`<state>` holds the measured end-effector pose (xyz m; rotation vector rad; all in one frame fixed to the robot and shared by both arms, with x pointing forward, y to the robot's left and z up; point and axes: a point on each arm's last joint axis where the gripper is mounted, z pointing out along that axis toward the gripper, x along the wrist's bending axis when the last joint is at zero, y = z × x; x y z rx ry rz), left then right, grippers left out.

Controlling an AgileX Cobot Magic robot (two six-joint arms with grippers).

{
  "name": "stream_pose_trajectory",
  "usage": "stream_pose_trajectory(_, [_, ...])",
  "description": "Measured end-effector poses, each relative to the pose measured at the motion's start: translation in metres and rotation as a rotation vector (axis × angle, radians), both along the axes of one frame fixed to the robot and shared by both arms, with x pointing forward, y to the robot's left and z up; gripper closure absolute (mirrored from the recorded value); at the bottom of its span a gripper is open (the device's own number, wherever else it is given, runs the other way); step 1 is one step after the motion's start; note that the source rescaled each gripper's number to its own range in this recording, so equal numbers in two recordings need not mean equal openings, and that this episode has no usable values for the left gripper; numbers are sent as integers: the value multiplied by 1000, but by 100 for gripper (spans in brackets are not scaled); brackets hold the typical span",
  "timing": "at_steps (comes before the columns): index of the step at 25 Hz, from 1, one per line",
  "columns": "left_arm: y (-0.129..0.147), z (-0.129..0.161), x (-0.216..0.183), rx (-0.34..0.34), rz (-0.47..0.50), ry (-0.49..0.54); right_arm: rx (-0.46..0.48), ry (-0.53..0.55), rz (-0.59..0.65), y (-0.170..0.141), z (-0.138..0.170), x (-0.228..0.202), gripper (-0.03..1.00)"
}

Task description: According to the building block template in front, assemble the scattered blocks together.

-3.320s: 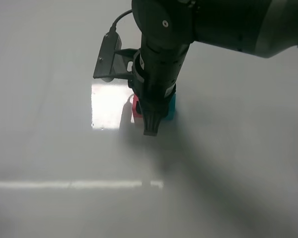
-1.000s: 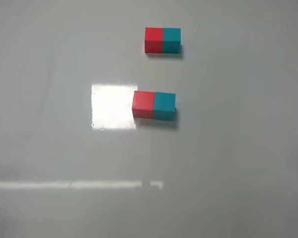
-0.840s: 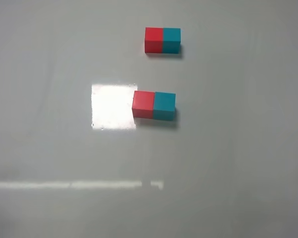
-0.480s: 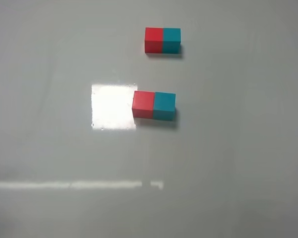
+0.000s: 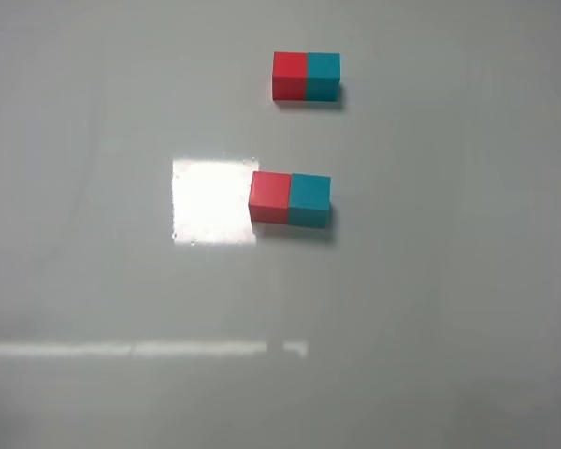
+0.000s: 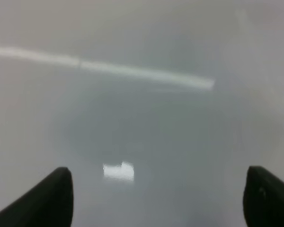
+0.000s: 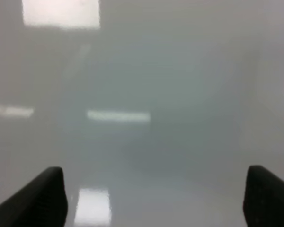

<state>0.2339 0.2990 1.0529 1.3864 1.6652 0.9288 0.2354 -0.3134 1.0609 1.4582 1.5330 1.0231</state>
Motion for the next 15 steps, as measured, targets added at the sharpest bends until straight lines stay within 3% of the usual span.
stream_pose_trajectory(10, [0,0,0,0,0,0,-2,-7,-2,0,0,0,24])
stream_pose_trajectory(15, [0,0,0,0,0,0,-5,-8,-74,0,1,-1,24])
